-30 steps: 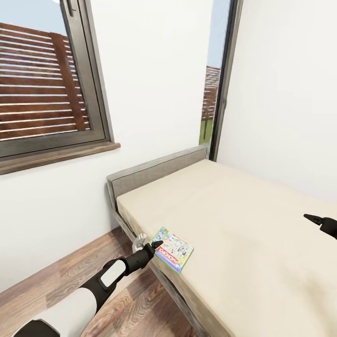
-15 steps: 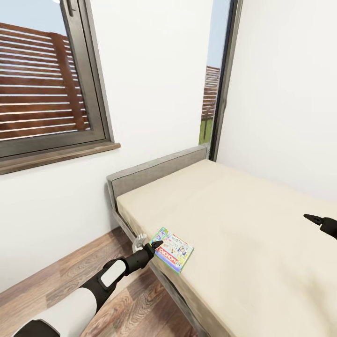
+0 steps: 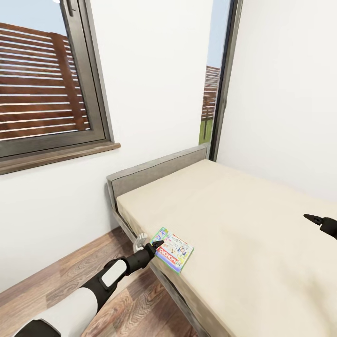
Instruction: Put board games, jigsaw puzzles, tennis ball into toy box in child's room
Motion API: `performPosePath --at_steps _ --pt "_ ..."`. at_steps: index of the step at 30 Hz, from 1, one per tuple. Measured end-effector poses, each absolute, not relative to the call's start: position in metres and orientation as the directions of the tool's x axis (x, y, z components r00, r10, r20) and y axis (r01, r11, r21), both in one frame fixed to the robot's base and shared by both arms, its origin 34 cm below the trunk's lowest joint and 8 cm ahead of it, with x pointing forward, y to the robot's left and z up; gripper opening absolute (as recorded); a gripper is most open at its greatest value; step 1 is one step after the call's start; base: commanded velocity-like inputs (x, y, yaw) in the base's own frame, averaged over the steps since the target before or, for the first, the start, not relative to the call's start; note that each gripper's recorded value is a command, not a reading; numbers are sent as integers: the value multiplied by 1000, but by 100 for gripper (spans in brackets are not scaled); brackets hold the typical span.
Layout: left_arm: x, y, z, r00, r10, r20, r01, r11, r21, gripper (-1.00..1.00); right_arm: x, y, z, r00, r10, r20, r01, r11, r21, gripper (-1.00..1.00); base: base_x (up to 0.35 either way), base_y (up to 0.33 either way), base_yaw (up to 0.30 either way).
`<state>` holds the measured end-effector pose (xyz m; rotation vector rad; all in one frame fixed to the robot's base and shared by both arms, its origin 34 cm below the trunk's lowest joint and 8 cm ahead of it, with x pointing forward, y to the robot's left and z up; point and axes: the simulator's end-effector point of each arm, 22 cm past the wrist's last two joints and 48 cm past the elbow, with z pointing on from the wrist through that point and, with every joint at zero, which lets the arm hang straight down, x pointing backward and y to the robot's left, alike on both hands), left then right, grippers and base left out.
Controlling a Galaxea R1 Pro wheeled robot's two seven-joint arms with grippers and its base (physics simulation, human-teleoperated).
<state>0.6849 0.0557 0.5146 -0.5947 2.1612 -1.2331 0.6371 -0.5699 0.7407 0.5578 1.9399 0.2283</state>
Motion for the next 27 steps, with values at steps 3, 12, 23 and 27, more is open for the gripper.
performPosePath --at_steps 3,12,23,27 --pt "685 54 516 -736 -624 -261 -92 474 -876 100 637 -570 741 -335 480 -811 278 873 401 100 0 0 0" --pt "685 52 517 -738 -622 -262 -88 474 -876 100 637 -570 741 -336 479 -811 278 873 401 100 0 0 0" --pt "685 52 516 -738 -621 -264 -87 476 -875 100 637 -570 741 -335 480 -811 278 873 401 100 0 0 0" --pt "685 52 516 -739 -620 -264 -87 477 -875 100 637 -570 741 -335 480 -811 278 873 401 100 0 0 0"
